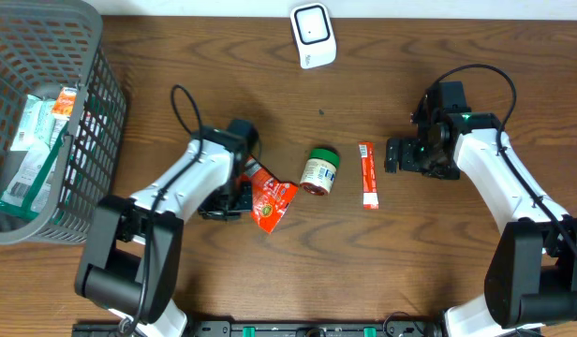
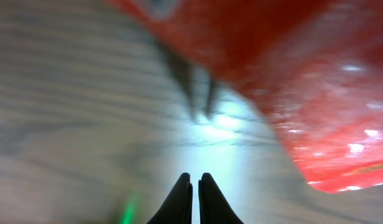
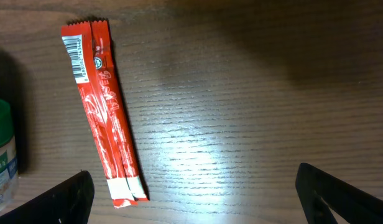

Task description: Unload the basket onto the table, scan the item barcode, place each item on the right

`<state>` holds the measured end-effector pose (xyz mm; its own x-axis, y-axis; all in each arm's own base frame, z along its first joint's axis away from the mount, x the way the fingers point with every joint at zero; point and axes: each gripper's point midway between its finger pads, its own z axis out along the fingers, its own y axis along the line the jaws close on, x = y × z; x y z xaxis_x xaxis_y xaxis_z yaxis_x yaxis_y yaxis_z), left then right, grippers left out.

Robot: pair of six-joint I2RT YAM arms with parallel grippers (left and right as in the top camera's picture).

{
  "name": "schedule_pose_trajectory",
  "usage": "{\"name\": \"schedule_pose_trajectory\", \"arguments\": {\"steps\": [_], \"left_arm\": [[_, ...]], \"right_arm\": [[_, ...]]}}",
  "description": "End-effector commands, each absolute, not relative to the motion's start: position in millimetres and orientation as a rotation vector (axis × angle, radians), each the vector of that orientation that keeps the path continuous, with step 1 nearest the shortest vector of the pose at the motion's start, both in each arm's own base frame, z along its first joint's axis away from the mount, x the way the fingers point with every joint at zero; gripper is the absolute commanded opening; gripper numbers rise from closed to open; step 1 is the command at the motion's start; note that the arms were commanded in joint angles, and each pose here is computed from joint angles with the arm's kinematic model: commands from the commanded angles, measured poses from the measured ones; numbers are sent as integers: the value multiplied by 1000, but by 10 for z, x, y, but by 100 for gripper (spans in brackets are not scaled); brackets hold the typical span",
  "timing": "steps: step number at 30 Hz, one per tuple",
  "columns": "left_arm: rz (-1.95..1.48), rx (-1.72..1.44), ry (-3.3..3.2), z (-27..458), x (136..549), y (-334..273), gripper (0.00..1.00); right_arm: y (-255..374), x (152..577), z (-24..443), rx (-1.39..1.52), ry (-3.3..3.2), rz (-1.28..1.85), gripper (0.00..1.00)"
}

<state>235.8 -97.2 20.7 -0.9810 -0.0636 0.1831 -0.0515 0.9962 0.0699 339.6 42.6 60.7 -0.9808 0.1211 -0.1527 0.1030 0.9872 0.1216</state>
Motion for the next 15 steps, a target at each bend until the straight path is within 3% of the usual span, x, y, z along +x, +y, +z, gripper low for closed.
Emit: {"name": "schedule_pose_trajectory", "arguments": {"steps": [1, 6, 15], "left_arm": [[-73, 41, -2960, 55, 2282, -1110, 7], [91, 64, -3008, -24, 2363, -1393, 7], [290, 325, -3172, -12, 2877, -1651, 7]], "right_arm": [[414, 3381, 614, 157, 2970, 159, 99], [414, 3381, 614, 158, 2970, 159, 99], [414, 3381, 614, 157, 2970, 159, 99]]}}
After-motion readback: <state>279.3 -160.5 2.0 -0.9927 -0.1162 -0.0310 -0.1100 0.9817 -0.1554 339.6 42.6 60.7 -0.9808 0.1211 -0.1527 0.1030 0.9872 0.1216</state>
